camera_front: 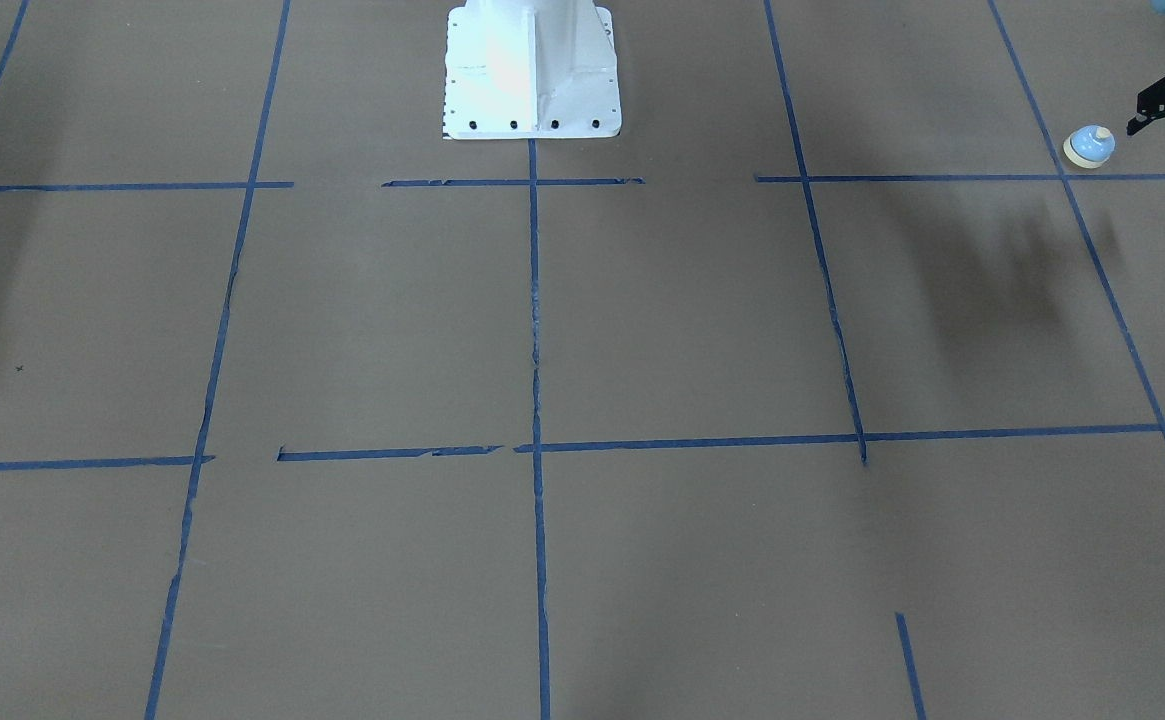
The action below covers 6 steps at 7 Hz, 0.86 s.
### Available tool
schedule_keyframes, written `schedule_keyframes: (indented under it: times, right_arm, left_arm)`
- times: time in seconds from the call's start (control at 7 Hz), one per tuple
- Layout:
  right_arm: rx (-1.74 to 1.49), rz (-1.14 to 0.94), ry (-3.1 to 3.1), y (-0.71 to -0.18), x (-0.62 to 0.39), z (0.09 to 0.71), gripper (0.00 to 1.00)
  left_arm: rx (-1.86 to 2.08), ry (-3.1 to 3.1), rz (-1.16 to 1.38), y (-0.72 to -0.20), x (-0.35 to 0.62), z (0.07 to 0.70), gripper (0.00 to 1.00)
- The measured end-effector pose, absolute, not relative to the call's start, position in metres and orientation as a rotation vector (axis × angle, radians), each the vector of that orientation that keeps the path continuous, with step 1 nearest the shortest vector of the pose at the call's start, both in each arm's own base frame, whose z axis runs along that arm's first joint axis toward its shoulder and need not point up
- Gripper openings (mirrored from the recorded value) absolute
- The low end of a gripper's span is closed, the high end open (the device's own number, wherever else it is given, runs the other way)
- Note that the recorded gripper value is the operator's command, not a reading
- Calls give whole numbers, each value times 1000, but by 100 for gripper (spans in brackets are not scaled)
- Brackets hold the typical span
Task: Place and press bell with both arms
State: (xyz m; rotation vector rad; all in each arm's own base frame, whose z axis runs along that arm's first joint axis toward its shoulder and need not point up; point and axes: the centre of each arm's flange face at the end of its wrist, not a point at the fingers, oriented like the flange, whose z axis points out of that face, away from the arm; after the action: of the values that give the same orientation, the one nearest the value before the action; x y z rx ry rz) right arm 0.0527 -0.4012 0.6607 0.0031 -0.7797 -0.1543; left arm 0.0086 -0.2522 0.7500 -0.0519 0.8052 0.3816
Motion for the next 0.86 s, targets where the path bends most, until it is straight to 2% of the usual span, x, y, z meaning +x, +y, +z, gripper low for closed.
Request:
schedule_keyframes:
  times: [0.29,0.86]
  right_arm:
    - [3,-155,-780,-397,53,660,100]
    - [4,-156,-778,-395,53,659,100]
  left_arm:
    - [-109,802,432,-243,24,762,100]
    - [-171,817,350,-237,71,758,100]
